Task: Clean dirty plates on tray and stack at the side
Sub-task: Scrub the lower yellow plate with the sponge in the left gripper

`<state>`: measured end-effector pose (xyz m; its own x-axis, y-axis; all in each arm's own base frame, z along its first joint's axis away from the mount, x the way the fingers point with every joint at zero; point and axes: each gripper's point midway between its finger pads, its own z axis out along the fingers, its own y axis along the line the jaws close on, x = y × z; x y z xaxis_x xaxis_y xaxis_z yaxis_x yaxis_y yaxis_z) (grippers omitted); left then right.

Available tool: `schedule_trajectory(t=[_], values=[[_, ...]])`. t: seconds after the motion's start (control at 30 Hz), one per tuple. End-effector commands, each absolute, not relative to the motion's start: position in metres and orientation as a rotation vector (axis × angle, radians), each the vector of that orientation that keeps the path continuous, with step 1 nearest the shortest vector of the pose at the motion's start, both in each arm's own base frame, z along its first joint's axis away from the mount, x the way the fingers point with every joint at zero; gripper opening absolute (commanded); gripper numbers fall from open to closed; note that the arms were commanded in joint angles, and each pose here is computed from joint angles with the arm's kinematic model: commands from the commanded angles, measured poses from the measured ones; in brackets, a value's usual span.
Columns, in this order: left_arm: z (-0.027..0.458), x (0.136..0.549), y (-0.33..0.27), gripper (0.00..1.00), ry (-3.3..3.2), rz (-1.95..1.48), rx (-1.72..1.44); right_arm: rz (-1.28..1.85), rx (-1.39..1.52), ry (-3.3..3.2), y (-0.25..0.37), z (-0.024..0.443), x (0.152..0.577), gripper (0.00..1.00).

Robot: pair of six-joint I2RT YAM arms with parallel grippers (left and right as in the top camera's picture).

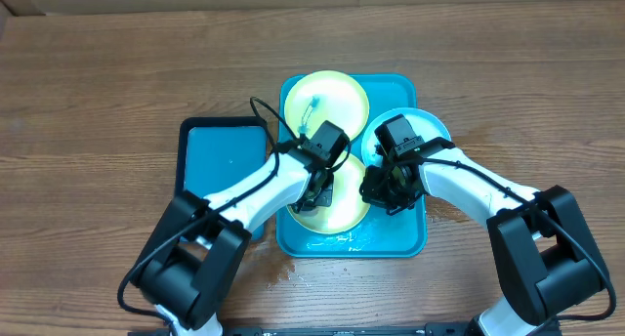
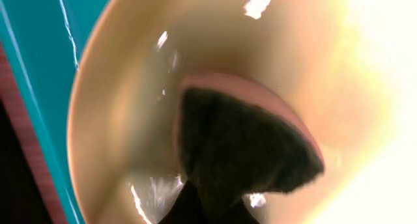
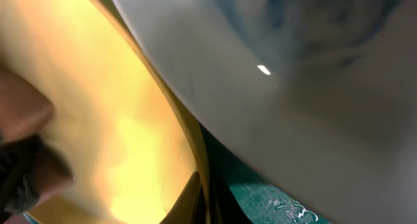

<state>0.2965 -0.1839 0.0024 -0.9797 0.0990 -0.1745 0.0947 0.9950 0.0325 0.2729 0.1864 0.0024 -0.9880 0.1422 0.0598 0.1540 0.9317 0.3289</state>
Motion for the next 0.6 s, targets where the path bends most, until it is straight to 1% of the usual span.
schedule_trajectory(t=[0.0,0.13,0.23,0.37,0.43,0.47,0.57], values=[[-0.024,0.301,-0.135,0.04,2.901,0.361,0.129,-0.325,-0.294,-3.066,0.159,-0.020,0.268,0.04],[-0.018,0.312,-0.124,0.04,2.860,0.403,0.050,-0.325,-0.294,-3.066,0.159,-0.020,0.268,0.04],[-0.017,0.312,-0.114,0.04,2.874,0.411,-0.056,-0.321,-0.294,-3.062,0.158,-0.020,0.267,0.04],[-0.018,0.312,-0.104,0.04,2.894,0.415,-0.109,-0.315,-0.294,-3.057,0.158,-0.021,0.265,0.04],[-0.019,0.312,-0.113,0.04,2.931,0.323,-0.122,-0.312,-0.294,-3.054,0.157,-0.021,0.264,0.04],[-0.021,0.310,-0.127,0.04,2.968,0.216,-0.099,-0.312,-0.294,-3.054,0.157,-0.021,0.264,0.04],[-0.023,0.306,-0.159,0.04,3.022,-0.035,0.033,-0.312,-0.294,-3.054,0.157,-0.021,0.264,0.04]])
